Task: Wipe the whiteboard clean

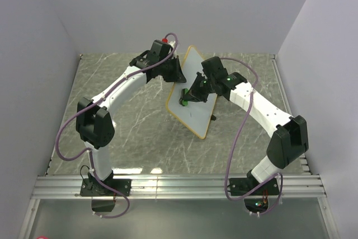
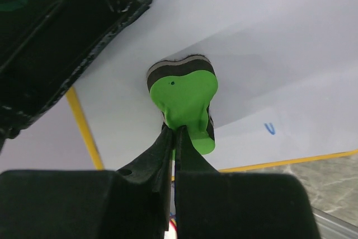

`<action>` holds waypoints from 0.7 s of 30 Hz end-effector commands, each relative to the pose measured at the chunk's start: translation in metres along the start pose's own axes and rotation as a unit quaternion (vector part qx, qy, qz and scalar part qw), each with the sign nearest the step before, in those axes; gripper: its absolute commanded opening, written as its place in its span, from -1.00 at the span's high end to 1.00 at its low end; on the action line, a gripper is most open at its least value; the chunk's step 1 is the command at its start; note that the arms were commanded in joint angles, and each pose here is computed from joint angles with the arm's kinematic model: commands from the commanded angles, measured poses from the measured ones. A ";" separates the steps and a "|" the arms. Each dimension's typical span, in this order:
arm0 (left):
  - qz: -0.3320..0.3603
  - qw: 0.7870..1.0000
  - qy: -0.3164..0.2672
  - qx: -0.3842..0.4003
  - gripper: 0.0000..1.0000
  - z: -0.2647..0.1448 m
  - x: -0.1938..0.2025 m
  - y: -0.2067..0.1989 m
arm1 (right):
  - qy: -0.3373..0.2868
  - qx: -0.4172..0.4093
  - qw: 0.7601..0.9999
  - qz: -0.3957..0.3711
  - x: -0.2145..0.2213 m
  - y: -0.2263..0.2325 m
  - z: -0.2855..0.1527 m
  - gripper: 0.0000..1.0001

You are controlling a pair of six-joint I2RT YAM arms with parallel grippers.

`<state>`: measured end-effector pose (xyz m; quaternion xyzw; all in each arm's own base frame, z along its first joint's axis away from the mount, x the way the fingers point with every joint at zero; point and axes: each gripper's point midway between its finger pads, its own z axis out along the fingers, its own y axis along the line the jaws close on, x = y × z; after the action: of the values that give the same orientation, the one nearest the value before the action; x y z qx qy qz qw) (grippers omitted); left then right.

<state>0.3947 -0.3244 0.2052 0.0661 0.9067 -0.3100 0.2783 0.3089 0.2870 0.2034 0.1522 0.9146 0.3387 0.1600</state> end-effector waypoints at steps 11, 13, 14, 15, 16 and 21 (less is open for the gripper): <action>0.054 0.968 0.206 -0.135 0.99 0.029 0.128 0.068 | 0.020 -0.108 0.994 -0.020 0.023 0.044 -0.007 1.00; 0.055 0.968 0.203 -0.134 0.99 0.027 0.126 0.066 | 0.029 -0.077 0.997 -0.012 0.034 0.013 0.005 1.00; 0.055 0.968 0.204 -0.135 0.99 0.028 0.126 0.066 | 0.030 -0.072 0.997 -0.011 0.039 0.005 0.005 1.00; 0.055 0.968 0.204 -0.134 0.99 0.027 0.126 0.066 | 0.030 -0.065 0.997 -0.008 0.042 -0.004 0.009 1.00; 0.055 0.968 0.203 -0.134 0.99 0.027 0.126 0.066 | 0.042 -0.043 0.998 0.001 0.053 -0.028 0.017 1.00; 0.053 0.969 0.204 -0.133 0.99 0.024 0.130 0.067 | 0.047 -0.007 0.999 0.020 0.069 -0.077 0.033 1.00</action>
<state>0.3945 -0.3243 0.2077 0.0770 0.9036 -0.3129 0.2822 0.2664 0.2786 0.1653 0.1495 0.8960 0.3880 0.1557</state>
